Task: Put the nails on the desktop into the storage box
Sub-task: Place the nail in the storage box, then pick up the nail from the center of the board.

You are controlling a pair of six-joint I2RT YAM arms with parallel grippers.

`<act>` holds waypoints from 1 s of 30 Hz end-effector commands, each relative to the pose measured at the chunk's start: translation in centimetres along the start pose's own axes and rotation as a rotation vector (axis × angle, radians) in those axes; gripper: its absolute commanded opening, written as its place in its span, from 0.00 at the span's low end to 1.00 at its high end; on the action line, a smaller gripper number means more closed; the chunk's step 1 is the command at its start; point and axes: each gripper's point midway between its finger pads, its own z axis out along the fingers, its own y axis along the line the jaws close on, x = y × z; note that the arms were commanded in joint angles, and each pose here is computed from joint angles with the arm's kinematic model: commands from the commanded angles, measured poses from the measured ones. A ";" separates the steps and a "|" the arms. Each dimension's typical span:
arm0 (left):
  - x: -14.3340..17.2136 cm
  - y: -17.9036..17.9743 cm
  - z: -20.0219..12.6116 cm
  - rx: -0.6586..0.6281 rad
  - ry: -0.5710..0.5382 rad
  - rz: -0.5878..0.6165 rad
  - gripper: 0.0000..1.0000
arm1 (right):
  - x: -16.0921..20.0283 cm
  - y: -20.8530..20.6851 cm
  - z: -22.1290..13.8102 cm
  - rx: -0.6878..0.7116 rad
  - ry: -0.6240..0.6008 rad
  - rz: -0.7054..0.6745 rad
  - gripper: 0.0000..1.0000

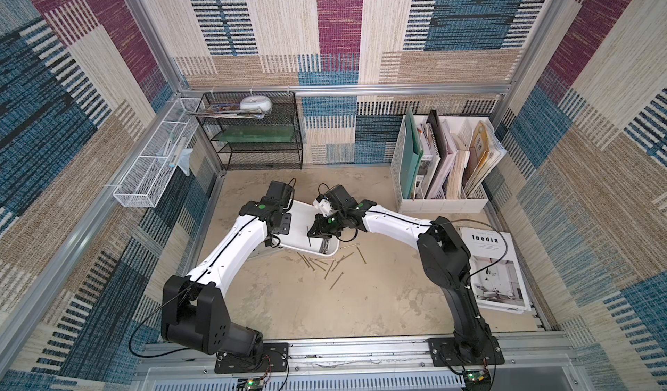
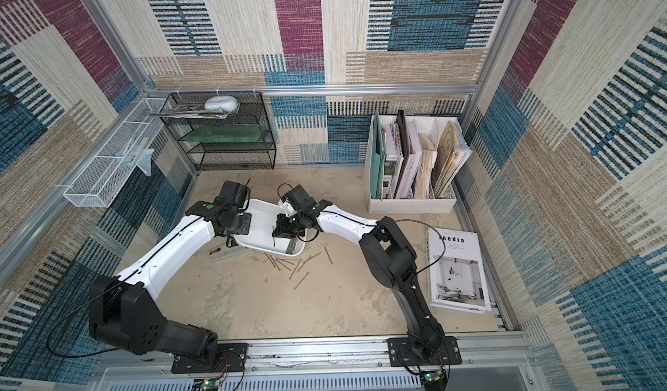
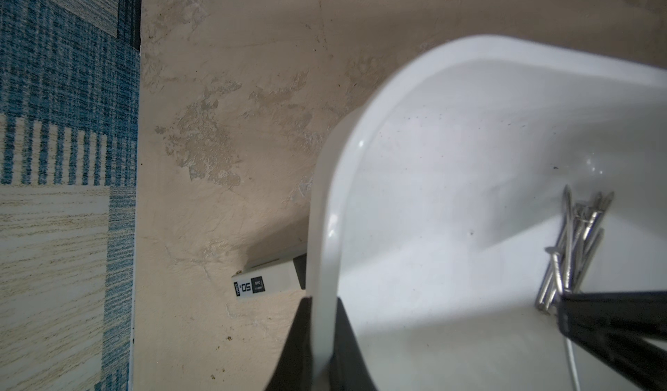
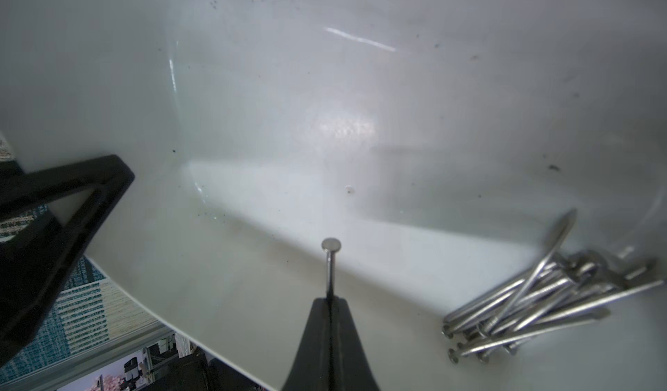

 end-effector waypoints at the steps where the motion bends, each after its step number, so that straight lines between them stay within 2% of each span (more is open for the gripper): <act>1: -0.8 0.1 -0.4 0.005 -0.033 -0.018 0.00 | -0.2 0.1 0.7 -0.021 0.001 0.047 0.00; 5: -0.8 0.1 -0.4 0.003 -0.034 -0.018 0.00 | 0.2 -0.6 1.0 -0.012 0.010 0.069 0.00; 7: -0.8 0.2 -0.5 0.002 -0.036 -0.020 0.00 | 0.3 -0.6 0.7 -0.009 0.008 0.066 0.15; 9: -0.8 0.1 -0.4 0.002 -0.035 -0.017 0.00 | 0.2 -0.2 0.0 -0.002 -0.004 0.048 0.22; 13: -0.8 0.1 -0.3 0.002 -0.032 -0.016 0.00 | -0.4 0.9 -3.3 0.034 -0.055 -0.013 0.34; 19: -0.7 0.2 -0.3 -0.005 -0.031 -0.015 0.00 | 0.2 1.5 -10.5 0.109 -0.144 -0.070 0.36; 25: -0.7 0.3 -0.3 -0.011 -0.030 -0.014 0.00 | 4.3 -5.2 -15.0 0.300 -0.125 -0.031 0.35; 30: -0.6 0.3 -0.2 -0.011 -0.026 -0.014 0.00 | 8.3 -12.3 -14.6 0.576 0.039 -0.092 0.36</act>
